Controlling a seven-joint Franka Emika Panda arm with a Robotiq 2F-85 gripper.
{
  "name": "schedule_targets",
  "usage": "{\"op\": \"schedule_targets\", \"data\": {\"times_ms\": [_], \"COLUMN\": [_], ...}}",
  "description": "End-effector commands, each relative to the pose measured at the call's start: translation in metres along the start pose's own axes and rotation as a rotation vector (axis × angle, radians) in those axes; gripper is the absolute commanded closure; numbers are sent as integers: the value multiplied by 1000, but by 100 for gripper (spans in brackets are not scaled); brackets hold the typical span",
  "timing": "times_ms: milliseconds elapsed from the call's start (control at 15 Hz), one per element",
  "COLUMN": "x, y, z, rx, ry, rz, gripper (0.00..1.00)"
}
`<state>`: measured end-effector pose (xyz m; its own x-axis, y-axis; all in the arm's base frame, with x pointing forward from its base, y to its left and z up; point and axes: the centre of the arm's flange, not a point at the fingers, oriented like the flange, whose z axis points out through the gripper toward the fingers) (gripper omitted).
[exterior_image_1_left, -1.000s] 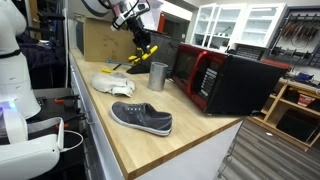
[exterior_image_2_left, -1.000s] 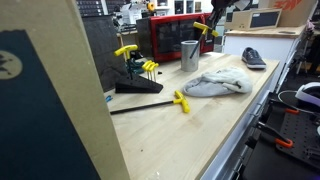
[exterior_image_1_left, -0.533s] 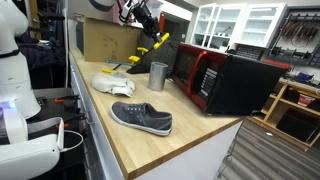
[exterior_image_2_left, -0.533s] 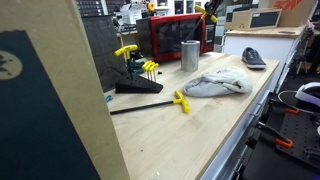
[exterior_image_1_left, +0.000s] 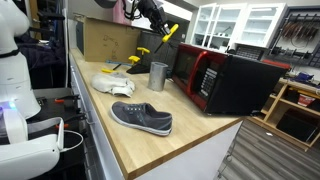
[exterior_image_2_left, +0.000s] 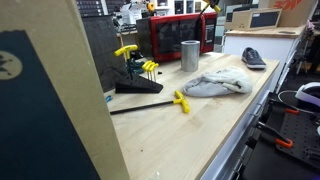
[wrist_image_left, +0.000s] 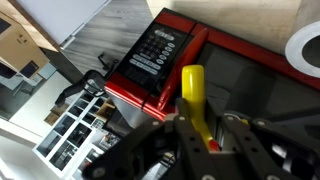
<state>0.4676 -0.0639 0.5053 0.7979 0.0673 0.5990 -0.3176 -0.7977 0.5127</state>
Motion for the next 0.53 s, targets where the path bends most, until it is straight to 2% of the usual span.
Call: {"op": "schedule_targets", "data": {"times_ms": [0, 467], "x": [13, 1], "y": [10, 7], "z": [5, 24], "rx": [-87, -188], "ry": [18, -30], "rz": [20, -64], "gripper": [94, 94]}}
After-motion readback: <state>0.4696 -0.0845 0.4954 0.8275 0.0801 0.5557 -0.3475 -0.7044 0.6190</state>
